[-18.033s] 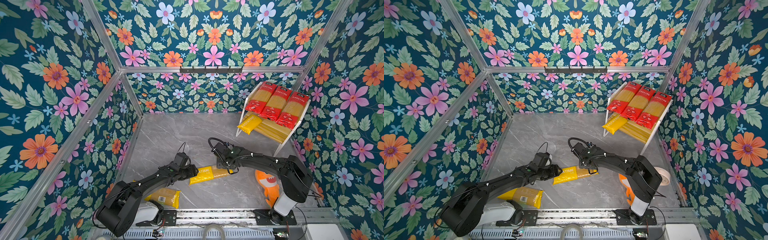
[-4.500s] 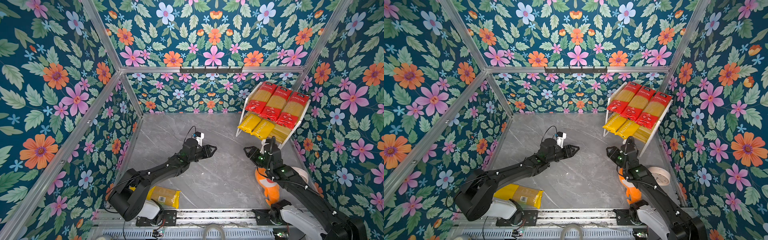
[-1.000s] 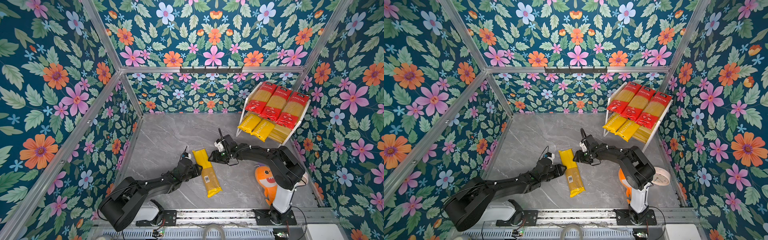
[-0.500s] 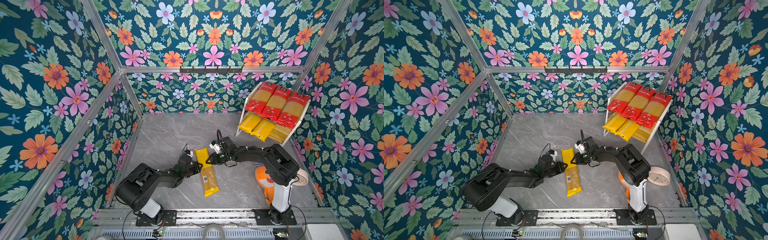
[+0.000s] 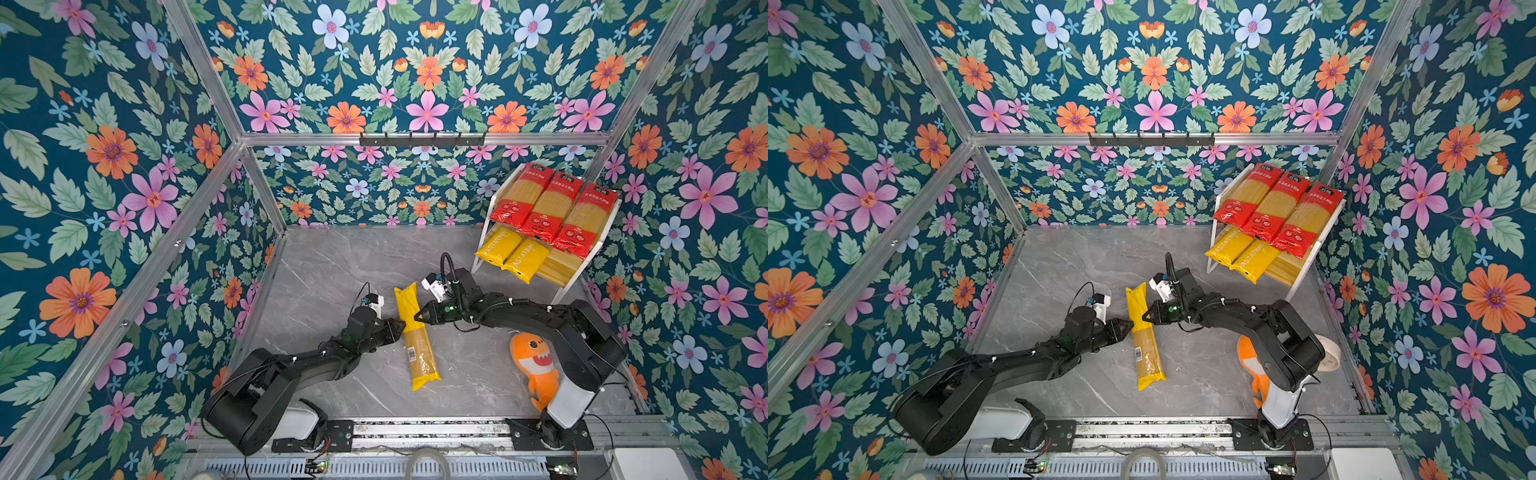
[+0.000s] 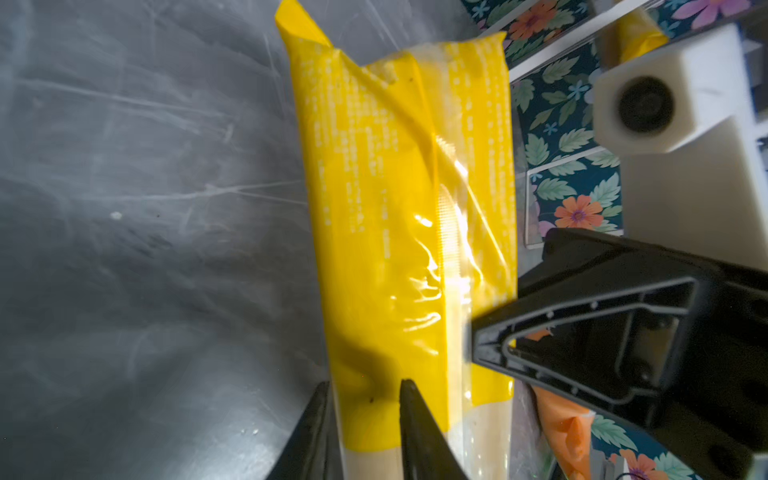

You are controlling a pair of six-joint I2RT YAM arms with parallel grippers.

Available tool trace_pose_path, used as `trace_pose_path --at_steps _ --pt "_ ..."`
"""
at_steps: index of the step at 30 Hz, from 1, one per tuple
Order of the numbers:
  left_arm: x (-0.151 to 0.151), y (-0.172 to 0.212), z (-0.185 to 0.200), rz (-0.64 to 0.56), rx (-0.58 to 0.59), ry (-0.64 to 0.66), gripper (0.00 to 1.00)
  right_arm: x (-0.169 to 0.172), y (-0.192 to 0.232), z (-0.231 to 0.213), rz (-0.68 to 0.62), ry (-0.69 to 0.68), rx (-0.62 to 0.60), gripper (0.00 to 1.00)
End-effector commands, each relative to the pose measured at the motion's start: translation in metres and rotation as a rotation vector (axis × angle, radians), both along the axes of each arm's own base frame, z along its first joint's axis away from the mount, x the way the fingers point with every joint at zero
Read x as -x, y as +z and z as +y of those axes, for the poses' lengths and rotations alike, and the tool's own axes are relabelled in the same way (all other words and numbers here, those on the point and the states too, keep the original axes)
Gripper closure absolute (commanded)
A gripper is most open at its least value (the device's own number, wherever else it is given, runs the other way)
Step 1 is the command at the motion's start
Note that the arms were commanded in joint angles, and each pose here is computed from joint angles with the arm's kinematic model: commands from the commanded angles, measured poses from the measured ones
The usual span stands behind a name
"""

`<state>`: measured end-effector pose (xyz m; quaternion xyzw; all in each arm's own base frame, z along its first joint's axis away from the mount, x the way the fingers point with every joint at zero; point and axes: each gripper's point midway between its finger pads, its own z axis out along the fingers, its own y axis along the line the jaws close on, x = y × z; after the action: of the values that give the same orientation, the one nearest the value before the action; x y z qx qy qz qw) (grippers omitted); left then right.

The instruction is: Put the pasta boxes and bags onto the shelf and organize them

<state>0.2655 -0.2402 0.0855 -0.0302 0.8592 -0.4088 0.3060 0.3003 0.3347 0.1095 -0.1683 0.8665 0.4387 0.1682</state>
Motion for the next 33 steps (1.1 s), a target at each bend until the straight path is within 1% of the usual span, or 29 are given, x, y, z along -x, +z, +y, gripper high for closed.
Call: trace_pose_path --at_steps 1,6,9,13,15,17,19,22,24,28,30,33 --pt "0.006 0.011 0.006 -0.015 0.001 0.005 0.67 -0.011 0.027 -0.003 -0.153 0.011 0.026 1.0" --pt "0.011 0.054 0.01 -0.081 0.076 0.021 0.62 -0.027 0.073 -0.014 -0.399 -0.014 0.059 1.0" --pt "0.01 0.081 0.016 -0.116 0.09 0.044 0.55 -0.033 0.101 -0.016 -0.59 -0.001 0.078 1.0" --pt "0.005 0.108 0.028 -0.105 0.151 0.06 0.44 -0.028 0.126 -0.017 -0.902 0.059 0.18 1.0" --pt "0.002 0.115 0.036 -0.075 0.201 0.072 0.43 -0.027 0.132 -0.02 -1.043 0.085 0.252 1.0" --pt "-0.001 0.125 0.044 -0.069 0.26 0.086 0.42 -0.028 0.133 -0.022 -1.16 0.106 0.344 1.0" --pt "-0.003 0.131 0.051 -0.073 0.287 0.102 0.41 -0.031 0.128 -0.024 -1.271 0.131 0.468 1.0" --pt "-0.006 0.131 0.061 -0.074 0.26 0.137 0.4 -0.033 0.119 -0.024 -1.368 0.156 0.579 1.0" --pt "-0.008 0.129 0.068 -0.078 0.228 0.16 0.4 -0.033 0.112 -0.021 -1.41 0.164 0.634 1.0" --pt "-0.011 0.123 0.079 -0.076 0.207 0.197 0.4 -0.022 0.096 -0.007 -1.481 0.224 0.736 1.0" --pt "-0.012 0.119 0.081 -0.07 0.19 0.204 0.4 -0.01 0.082 0.001 -1.468 0.279 0.762 1.0" --pt "-0.011 0.114 0.082 -0.065 0.176 0.206 0.4 0.011 0.049 0.007 -1.398 0.361 0.81 1.0"
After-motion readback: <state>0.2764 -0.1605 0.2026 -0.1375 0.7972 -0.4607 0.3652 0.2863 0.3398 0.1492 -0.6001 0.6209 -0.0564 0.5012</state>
